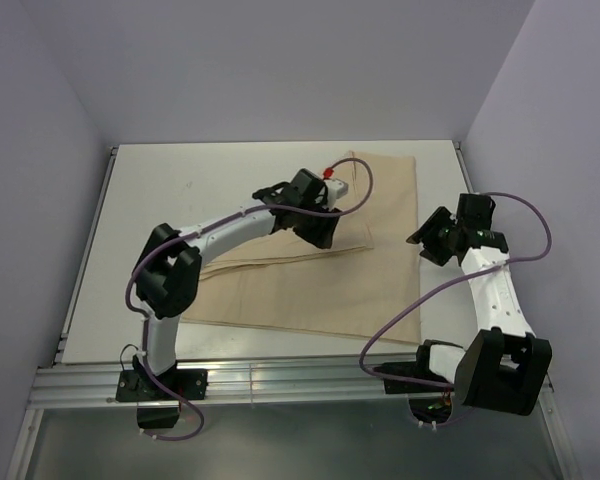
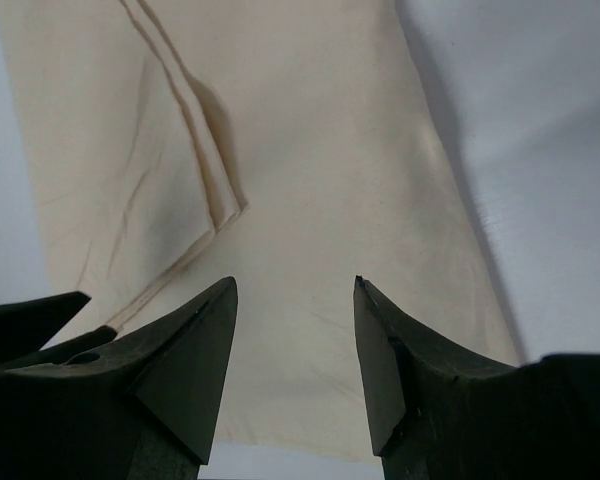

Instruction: Open and lay out the surgical kit

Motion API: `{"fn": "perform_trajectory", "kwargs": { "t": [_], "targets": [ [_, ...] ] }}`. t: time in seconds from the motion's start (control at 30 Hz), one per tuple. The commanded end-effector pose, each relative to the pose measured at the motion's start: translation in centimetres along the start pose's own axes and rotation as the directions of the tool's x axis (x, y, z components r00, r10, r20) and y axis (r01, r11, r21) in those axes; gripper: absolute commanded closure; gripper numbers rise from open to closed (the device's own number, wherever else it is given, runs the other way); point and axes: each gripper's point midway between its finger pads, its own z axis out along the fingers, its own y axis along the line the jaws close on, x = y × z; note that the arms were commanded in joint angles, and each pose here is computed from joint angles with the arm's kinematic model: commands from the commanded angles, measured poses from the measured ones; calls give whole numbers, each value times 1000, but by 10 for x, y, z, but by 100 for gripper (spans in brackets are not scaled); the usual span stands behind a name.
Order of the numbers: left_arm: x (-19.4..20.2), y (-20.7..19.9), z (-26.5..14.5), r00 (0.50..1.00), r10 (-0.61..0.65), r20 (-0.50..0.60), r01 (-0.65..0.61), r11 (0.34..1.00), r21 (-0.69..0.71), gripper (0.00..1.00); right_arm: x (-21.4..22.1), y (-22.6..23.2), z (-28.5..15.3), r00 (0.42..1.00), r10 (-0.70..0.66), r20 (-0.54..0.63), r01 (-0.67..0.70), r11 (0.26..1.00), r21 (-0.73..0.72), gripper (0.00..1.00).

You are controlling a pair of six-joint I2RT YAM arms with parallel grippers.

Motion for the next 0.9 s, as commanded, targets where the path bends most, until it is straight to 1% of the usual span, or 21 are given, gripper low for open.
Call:
{"fn": "perform_trajectory", "kwargs": {
  "t": [0.0, 0.07, 0.1, 0.13, 0.17, 0.23, 0.27, 0.4, 0.47, 0.53, 0.63, 0.7, 0.87],
  "targets": [
    [-51, -18, 7, 979, 149, 141, -147, 989, -25, 44, -4, 11, -17, 999, -1, 48, 3, 999, -45, 42],
    [-61, -31, 15, 971, 174, 166, -173, 985, -23, 42, -3, 9, -19, 999, 3, 54, -1, 999, -32, 42],
    [-56, -31, 27, 972, 182, 146, -180, 983, -28, 41, -4, 8, -20, 997, 33, 63, -31, 999, -26, 42],
    [-60, -42, 30, 967, 202, 155, -201, 979, -23, 41, -6, 8, -21, 996, 57, 73, -56, 998, -19, 43],
    [-60, -42, 36, 966, 207, 154, -204, 978, -40, 40, -9, 10, -22, 993, 79, 89, -77, 997, -24, 43],
    [-59, -51, 50, 964, 216, 152, -215, 976, -26, 39, -15, 20, -28, 984, 136, 115, -129, 989, -68, 43],
    [-56, -48, 60, 967, 214, 140, -210, 977, -44, 39, -21, 27, -35, 979, 159, 130, -148, 985, -87, 43],
    [-59, -51, 71, 964, 220, 152, -212, 975, -65, 39, -38, 36, -63, 963, 165, 212, -146, 984, -101, 43],
    [-61, -54, 74, 956, 239, 172, -231, 971, -68, 38, -43, 42, -74, 957, 175, 231, -150, 981, -119, 43],
    [-65, -58, 77, 948, 249, 198, -242, 968, -64, 38, -45, 50, -81, 948, 203, 245, -165, 972, -167, 44],
    [-60, -62, 83, 946, 258, 197, -257, 966, -33, 39, -51, 57, -90, 926, 247, 286, -186, 957, -223, 44],
    [-58, -64, 86, 945, 260, 198, -262, 965, -16, 41, -54, 57, -93, 924, 232, 304, -168, 961, -221, 44],
    [-44, -68, 88, 948, 254, 193, -265, 964, 30, 41, -57, 52, -96, 925, 199, 324, -146, 973, -181, 44]
  ]
}}
